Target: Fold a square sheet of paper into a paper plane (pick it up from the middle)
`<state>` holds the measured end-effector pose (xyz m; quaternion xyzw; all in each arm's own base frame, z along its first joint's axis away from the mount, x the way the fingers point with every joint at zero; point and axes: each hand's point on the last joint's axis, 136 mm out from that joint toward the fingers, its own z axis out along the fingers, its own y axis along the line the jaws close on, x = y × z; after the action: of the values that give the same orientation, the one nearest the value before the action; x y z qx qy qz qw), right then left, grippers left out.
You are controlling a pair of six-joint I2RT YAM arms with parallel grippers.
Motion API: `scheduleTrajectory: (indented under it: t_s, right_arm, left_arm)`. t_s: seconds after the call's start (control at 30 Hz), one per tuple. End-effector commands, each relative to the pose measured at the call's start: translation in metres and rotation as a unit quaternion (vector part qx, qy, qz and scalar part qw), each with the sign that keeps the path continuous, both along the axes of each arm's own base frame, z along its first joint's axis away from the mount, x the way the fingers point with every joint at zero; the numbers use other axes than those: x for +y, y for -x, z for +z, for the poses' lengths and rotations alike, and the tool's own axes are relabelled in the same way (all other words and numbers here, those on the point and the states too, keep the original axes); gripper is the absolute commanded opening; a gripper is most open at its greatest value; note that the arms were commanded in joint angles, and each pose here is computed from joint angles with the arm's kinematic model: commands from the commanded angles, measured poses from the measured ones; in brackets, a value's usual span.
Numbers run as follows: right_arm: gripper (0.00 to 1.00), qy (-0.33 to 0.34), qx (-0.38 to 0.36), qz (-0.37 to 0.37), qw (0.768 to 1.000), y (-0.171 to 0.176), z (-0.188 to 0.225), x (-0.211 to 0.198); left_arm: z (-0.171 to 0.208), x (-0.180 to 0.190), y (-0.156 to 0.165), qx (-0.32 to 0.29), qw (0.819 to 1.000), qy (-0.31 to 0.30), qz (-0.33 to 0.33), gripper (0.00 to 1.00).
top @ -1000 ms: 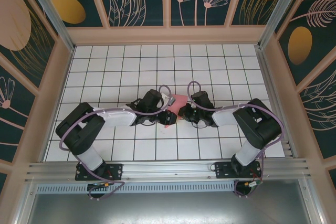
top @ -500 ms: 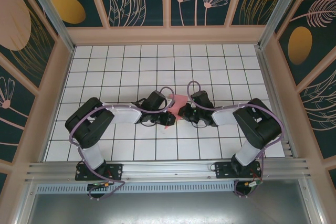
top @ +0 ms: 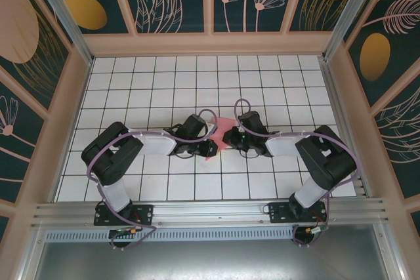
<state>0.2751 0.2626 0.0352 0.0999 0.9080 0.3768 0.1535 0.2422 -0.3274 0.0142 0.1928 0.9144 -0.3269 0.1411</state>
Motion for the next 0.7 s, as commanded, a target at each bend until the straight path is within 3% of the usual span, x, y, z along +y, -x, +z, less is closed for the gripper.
scheduleTrajectory:
  t_s: [0.0, 0.33, 0.67]
  right_arm:
    - [0.14, -0.018, -0.044, 0.013, 0.999, -0.006, 0.031, 0.01]
    - [0.12, -0.037, -0.023, 0.019, 0.999, 0.006, 0.013, 0.027]
    - [0.11, -0.007, 0.011, 0.013, 1.0, 0.011, -0.023, 0.02]
  left_arm:
    - [-0.027, 0.021, 0.015, 0.032, 0.998, -0.046, 0.008, 0.16]
    - [-0.026, 0.02, 0.014, 0.03, 0.998, -0.045, 0.008, 0.16]
    - [-0.022, 0.019, 0.013, 0.027, 0.999, -0.04, 0.011, 0.16]
